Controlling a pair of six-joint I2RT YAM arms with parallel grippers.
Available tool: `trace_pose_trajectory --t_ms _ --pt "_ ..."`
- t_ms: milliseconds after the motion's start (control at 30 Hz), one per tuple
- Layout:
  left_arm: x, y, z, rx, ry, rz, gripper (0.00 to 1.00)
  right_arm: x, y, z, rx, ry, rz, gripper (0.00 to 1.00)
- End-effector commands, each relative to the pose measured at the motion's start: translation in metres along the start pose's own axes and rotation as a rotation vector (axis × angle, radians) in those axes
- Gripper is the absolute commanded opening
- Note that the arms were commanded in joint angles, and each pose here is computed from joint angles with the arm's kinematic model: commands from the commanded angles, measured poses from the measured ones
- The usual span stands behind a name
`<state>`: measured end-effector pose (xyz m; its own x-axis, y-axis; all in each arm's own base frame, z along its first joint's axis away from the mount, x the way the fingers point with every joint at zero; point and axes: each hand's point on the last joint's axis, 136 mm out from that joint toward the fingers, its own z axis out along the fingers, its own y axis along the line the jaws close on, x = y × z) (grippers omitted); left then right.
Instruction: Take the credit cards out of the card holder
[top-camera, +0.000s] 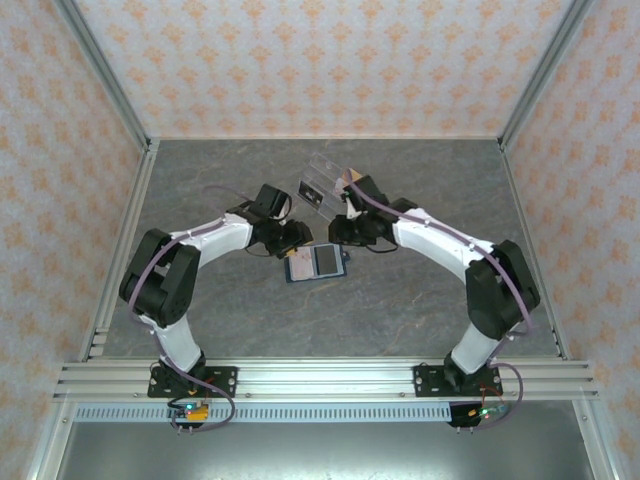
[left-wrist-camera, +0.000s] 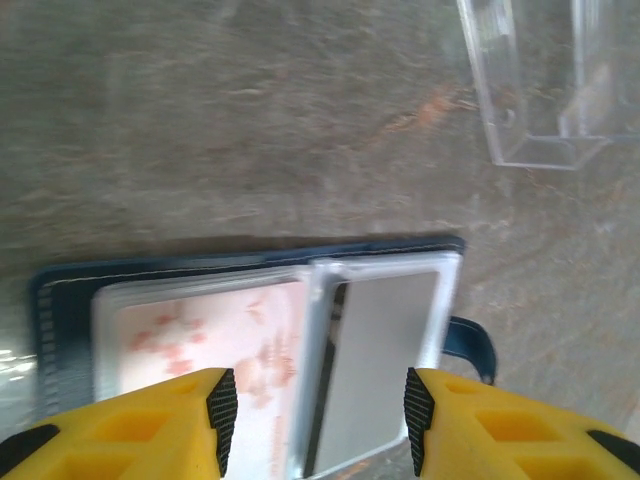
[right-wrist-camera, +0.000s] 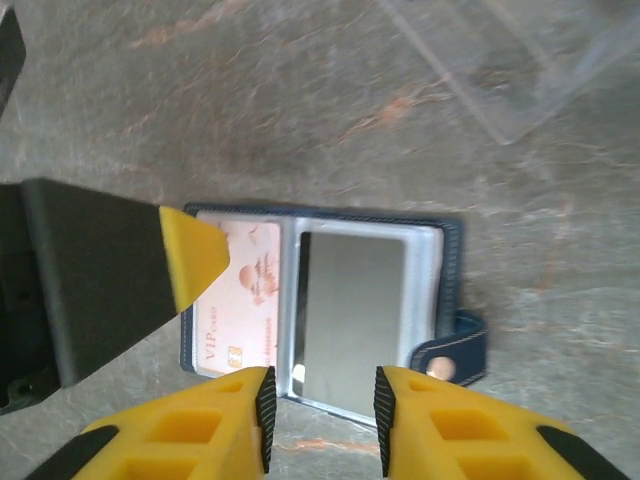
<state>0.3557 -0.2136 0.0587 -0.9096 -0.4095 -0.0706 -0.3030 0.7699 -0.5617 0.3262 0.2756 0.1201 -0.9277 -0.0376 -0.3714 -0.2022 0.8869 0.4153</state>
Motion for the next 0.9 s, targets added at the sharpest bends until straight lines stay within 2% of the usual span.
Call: trace_pose_trajectory --t_ms 0,367,867 --pt "-0.008 0.007 -0.019 -0.037 -0.074 -0.016 0.50 0.009 -0.002 0.013 0.099 0.017 -0.027 0.33" --pt "-0.004 0.010 -0.010 -0.033 -0.039 -0.014 0.49 0.036 -0.005 0.054 0.150 0.115 0.013 0.37" --pt "0.005 0.002 0.001 -0.008 0.011 0.001 0.46 0.037 -0.024 0.064 0.245 0.123 0.010 0.44"
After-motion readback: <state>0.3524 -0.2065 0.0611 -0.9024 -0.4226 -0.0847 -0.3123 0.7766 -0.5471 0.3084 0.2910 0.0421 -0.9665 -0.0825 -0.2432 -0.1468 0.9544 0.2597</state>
